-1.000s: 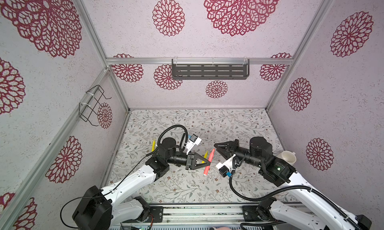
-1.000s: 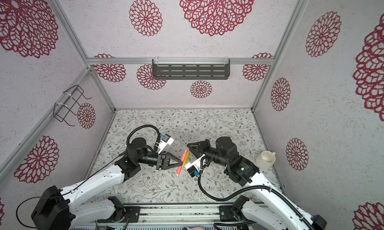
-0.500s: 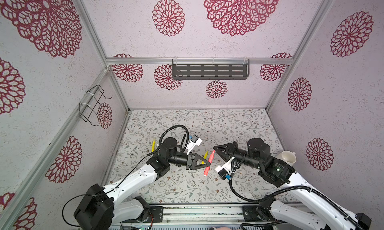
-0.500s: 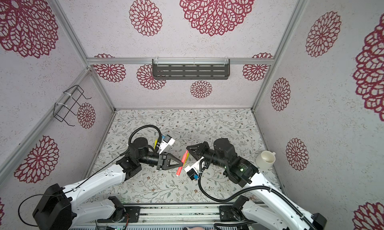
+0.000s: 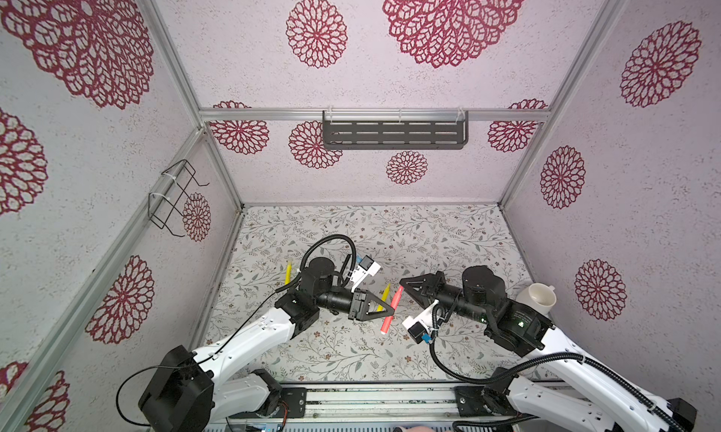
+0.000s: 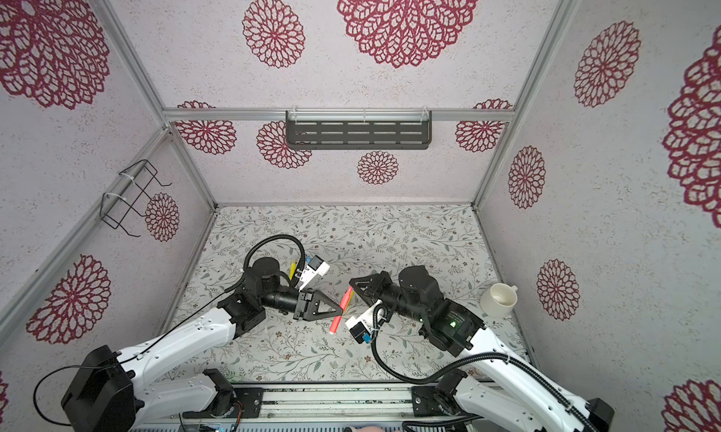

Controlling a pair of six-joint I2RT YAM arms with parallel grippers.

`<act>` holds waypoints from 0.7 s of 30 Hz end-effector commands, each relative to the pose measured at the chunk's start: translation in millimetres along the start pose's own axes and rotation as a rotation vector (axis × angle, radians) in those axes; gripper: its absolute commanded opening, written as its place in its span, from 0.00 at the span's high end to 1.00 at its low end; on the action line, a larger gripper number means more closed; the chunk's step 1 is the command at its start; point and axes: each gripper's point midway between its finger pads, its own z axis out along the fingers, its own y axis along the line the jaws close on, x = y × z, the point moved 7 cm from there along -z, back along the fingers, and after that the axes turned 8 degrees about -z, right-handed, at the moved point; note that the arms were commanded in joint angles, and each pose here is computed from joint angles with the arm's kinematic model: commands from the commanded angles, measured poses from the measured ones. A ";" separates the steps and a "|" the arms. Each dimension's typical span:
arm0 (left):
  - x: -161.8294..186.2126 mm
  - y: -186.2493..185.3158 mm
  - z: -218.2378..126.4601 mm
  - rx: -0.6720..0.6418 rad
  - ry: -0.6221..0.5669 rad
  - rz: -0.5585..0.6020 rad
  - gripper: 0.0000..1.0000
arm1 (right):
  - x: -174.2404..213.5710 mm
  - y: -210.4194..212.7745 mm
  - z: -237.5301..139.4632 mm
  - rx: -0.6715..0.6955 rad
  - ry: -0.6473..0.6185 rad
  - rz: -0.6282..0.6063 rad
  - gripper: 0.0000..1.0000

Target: Insert the pens into the pen caps

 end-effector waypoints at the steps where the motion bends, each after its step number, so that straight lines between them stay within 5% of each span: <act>1: -19.9 -7.3 -5.3 -0.005 -0.092 0.073 1.00 | -20.1 6.1 -1.9 -0.005 -0.117 0.007 1.00; 21: -18.5 -6.7 -6.5 0.024 -0.066 0.054 1.00 | -26.7 12.4 -1.0 -0.102 -0.135 -0.159 1.00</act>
